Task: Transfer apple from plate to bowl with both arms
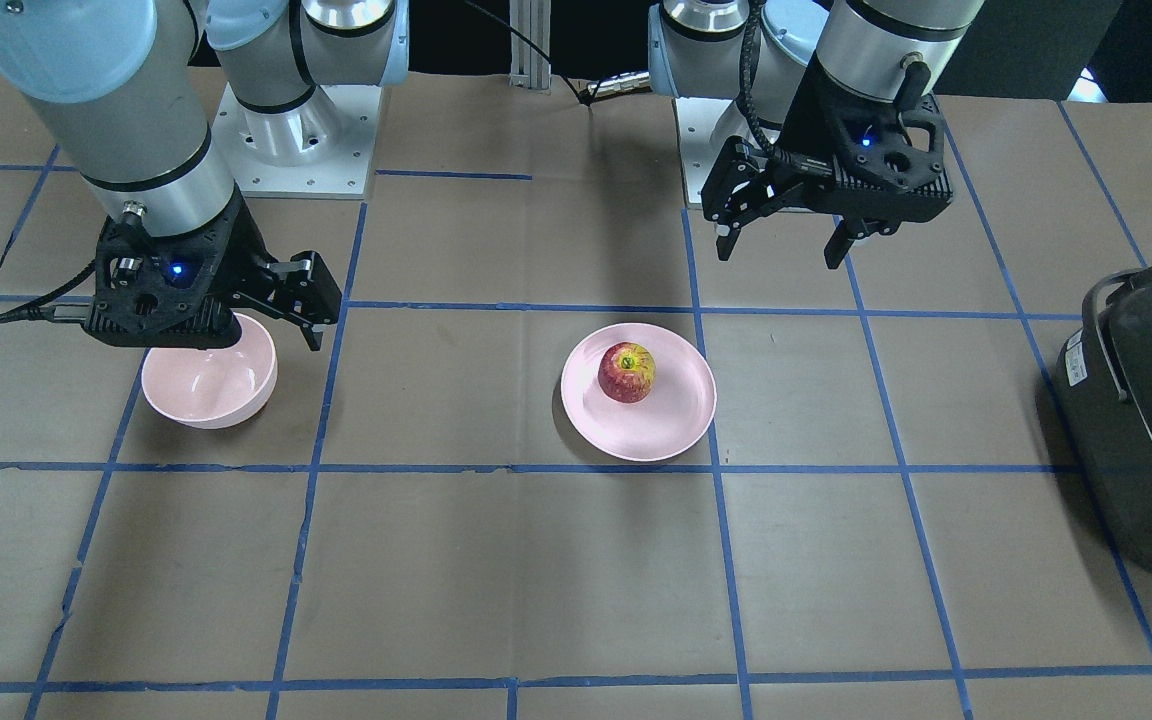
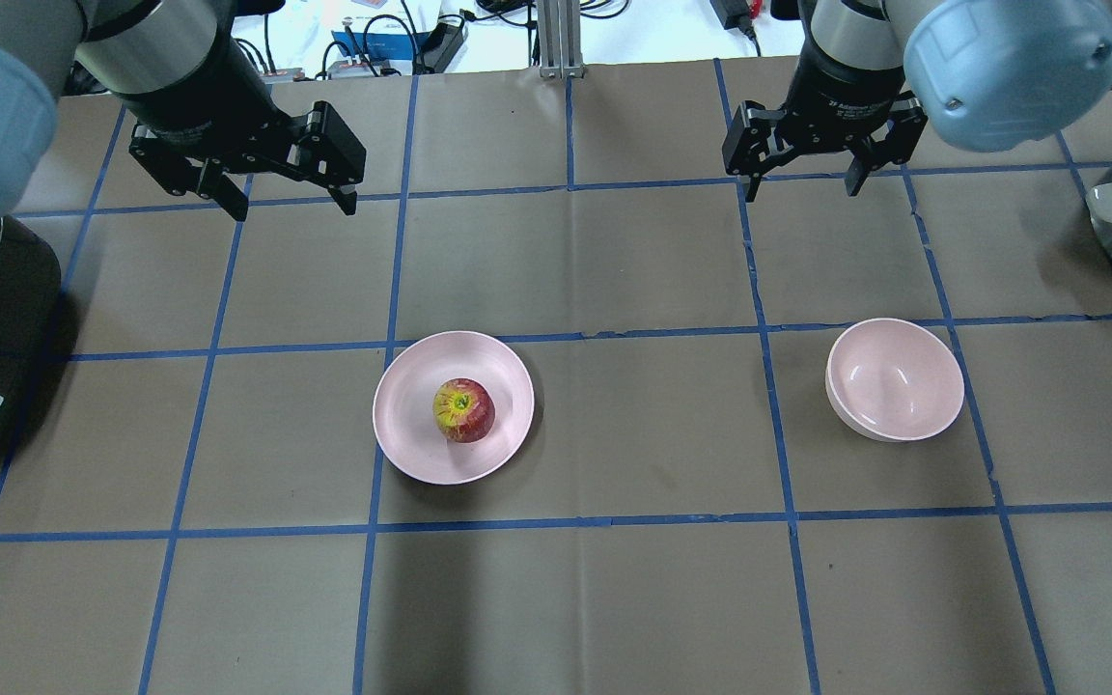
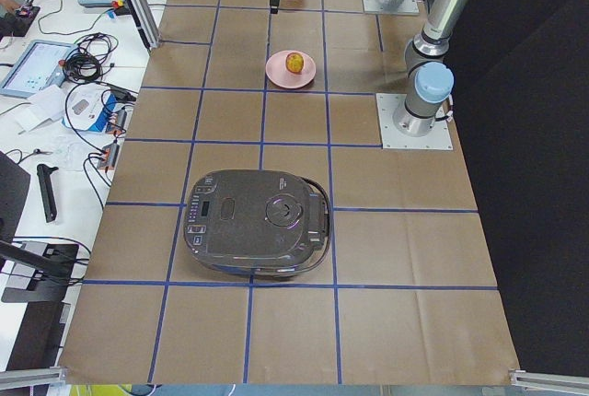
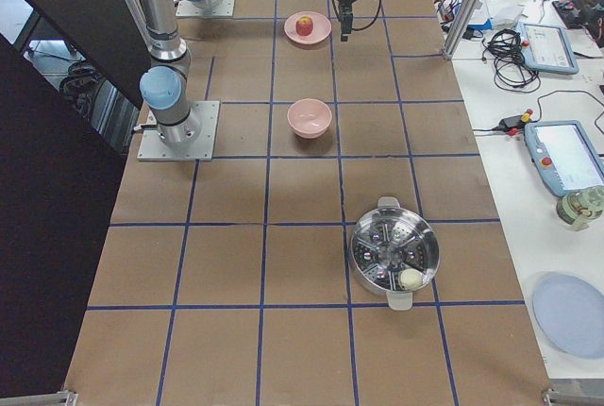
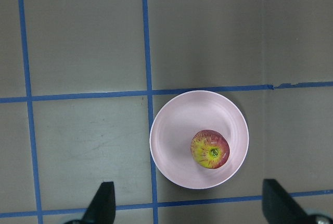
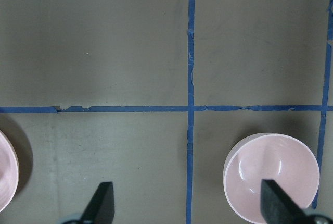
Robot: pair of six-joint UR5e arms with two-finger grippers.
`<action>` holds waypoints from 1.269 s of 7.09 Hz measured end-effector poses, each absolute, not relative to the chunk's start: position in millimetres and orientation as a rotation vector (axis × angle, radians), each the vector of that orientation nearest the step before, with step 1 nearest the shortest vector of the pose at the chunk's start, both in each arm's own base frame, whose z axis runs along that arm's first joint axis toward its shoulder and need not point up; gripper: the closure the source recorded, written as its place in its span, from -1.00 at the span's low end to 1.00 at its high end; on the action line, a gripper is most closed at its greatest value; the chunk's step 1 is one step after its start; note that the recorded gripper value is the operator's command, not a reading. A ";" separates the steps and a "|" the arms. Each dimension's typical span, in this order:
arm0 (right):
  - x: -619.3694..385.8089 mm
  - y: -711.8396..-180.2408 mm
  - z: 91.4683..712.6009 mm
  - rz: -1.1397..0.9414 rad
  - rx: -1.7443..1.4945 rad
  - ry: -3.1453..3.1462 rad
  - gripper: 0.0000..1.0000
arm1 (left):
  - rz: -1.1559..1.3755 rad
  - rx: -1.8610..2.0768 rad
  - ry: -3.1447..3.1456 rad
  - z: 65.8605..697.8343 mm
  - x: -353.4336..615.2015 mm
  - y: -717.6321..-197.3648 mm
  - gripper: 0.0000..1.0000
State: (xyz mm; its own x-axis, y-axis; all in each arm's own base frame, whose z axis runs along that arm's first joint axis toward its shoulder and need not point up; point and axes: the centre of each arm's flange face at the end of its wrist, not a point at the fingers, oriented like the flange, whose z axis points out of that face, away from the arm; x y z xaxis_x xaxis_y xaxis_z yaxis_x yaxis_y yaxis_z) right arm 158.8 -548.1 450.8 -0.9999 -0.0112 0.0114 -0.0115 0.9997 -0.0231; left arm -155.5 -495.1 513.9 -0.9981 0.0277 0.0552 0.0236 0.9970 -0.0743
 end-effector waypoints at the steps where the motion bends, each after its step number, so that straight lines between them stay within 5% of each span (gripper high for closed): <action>1: 158.7 -548.1 450.6 0.035 0.017 -3.130 -1.00 | 0.111 -0.038 -3.082 512.9 -155.8 -495.7 -1.00; 9: 157.8 -548.7 446.9 0.026 0.024 -3.130 -1.00 | 0.109 -0.033 -3.080 511.2 -156.7 -496.7 -1.00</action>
